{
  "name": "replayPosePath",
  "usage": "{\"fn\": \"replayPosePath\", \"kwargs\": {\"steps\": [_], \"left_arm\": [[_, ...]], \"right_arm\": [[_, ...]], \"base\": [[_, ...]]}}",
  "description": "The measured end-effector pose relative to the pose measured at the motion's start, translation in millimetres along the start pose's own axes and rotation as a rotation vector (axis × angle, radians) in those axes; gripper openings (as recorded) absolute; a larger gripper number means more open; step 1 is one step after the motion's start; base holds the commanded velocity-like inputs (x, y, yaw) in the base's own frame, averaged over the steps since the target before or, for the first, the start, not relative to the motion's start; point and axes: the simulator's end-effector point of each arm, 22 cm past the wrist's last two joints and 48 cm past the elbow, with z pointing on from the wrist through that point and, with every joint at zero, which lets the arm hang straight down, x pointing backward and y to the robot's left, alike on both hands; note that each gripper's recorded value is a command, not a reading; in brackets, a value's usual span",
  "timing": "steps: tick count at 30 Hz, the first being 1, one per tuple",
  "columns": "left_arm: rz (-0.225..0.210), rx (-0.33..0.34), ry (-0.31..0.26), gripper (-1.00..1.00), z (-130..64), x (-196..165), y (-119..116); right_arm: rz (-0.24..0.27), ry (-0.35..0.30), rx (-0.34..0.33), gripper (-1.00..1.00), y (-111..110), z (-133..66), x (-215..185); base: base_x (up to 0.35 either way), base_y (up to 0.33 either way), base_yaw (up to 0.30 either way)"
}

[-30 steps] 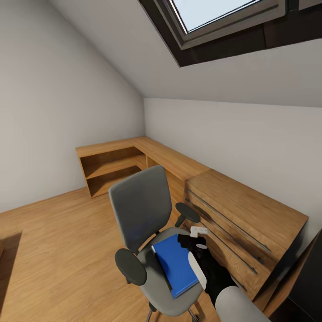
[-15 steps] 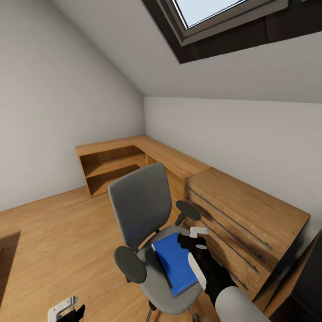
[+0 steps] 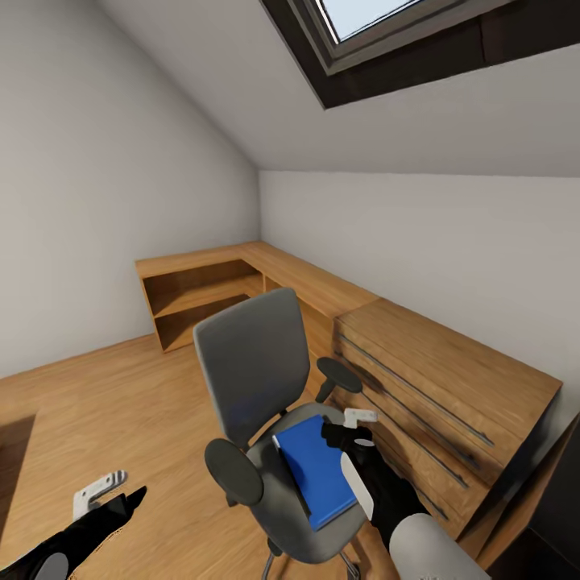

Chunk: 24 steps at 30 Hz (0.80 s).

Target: In the bedroom, organize the workspace by keeping the computer under the desk, ensuring the monitor is on the desk, placing the keyboard on the desk next to the monitor, placing the mouse on the desk next to the keyboard, moving the folder from the swivel chair onto the desk next to the mouse, stacking the notebook on top of the folder with the pen on top of the notebook, and positioning the swivel chair next to the desk.

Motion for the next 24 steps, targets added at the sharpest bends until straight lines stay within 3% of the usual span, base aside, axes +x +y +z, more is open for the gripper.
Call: {"fn": "replayPosePath", "kwargs": {"steps": [8,9,14,16,19,24], "left_arm": [[-0.029,-0.041,0.002,1.0,11.5,11,25],[-0.038,-0.058,-0.001,1.0,15.2,17,34],[-0.06,-0.096,-0.053,1.0,26.9,25,55],[-0.062,-0.104,-0.046,1.0,30.3,31,60],[-0.072,-0.114,-0.024,1.0,36.7,48,65],[-0.074,-0.118,-0.019,1.0,42.9,57,69]], "right_arm": [[-0.024,0.041,0.003,1.0,-2,19.2,-43],[-0.001,0.067,-0.001,1.0,-6,27.8,-45],[0.033,0.069,-0.058,1.0,2,39.3,-35],[0.027,0.061,-0.08,1.0,7,41.0,-33],[-0.025,-0.012,-0.183,1.0,31,41.6,-42],[-0.026,-0.039,-0.188,1.0,32,46.3,-40]], "base": [[0.0,0.0,0.0],[0.0,0.0,0.0],[0.0,0.0,0.0],[0.0,0.0,0.0],[0.0,0.0,0.0],[0.0,0.0,0.0]]}}
